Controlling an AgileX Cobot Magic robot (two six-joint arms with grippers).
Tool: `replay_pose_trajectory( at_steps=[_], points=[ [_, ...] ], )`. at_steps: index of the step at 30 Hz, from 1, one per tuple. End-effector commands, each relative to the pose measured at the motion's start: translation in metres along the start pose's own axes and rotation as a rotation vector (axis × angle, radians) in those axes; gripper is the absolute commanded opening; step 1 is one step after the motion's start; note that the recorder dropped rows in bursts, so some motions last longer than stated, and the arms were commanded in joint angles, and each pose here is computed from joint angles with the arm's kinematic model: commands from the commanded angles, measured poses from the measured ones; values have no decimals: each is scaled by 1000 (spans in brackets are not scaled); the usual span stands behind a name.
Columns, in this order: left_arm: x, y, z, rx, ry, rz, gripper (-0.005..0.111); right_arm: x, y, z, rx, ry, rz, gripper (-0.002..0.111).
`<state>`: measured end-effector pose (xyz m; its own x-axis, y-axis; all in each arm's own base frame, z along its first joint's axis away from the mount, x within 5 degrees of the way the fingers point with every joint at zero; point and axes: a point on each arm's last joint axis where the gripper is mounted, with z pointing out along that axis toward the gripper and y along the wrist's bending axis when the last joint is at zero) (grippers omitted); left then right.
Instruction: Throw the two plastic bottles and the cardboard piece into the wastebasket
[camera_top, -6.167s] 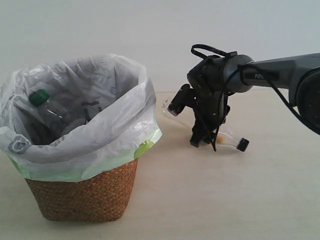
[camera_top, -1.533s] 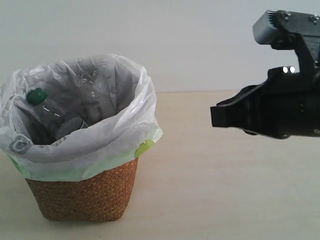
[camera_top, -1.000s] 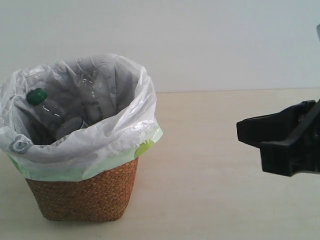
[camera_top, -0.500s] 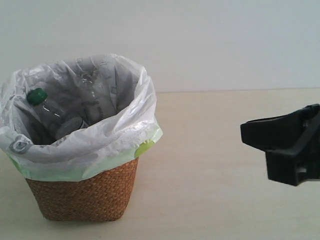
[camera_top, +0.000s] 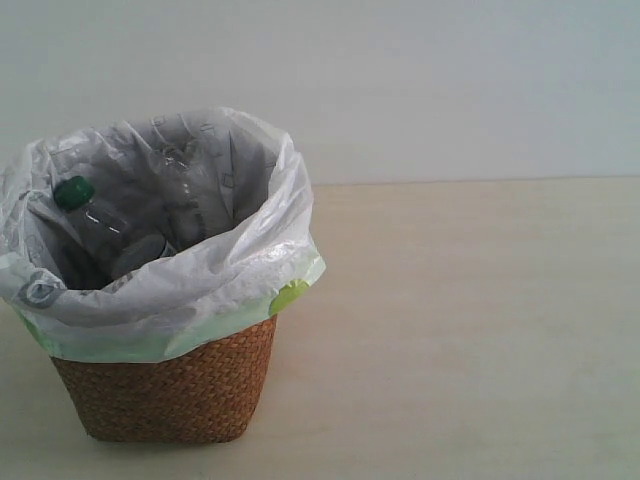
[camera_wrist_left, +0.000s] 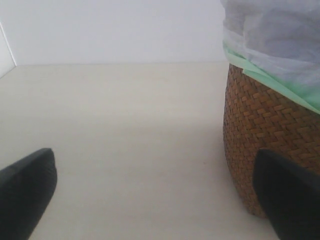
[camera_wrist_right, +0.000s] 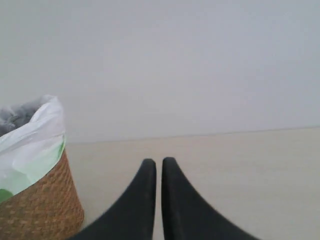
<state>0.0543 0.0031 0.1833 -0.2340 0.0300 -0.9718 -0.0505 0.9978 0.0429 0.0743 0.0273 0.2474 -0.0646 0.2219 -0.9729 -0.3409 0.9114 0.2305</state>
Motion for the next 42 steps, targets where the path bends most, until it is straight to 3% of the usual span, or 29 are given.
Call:
replay_pose_trajectory(
  at_steps=[1, 9, 15, 21, 28, 42],
  points=[
    [-2, 0, -1, 6, -15, -9, 108, 9, -8, -13, 71, -64, -8, 0],
    [-2, 0, -1, 6, -15, -9, 108, 22, -18, -26, 181, -200, -39, 0],
    [-2, 0, -1, 6, -15, -9, 108, 37, -22, -25, 238, -44, -51, 0],
    [-2, 0, -1, 6, -15, -9, 108, 49, -20, -25, 211, 90, -75, 0],
    [-2, 0, -1, 6, -15, -9, 108, 62, -13, -26, 55, 248, -183, 0],
    [-2, 0, -1, 6, -15, -9, 108, 62, -14, -26, 59, 251, -182, 0]
  ],
)
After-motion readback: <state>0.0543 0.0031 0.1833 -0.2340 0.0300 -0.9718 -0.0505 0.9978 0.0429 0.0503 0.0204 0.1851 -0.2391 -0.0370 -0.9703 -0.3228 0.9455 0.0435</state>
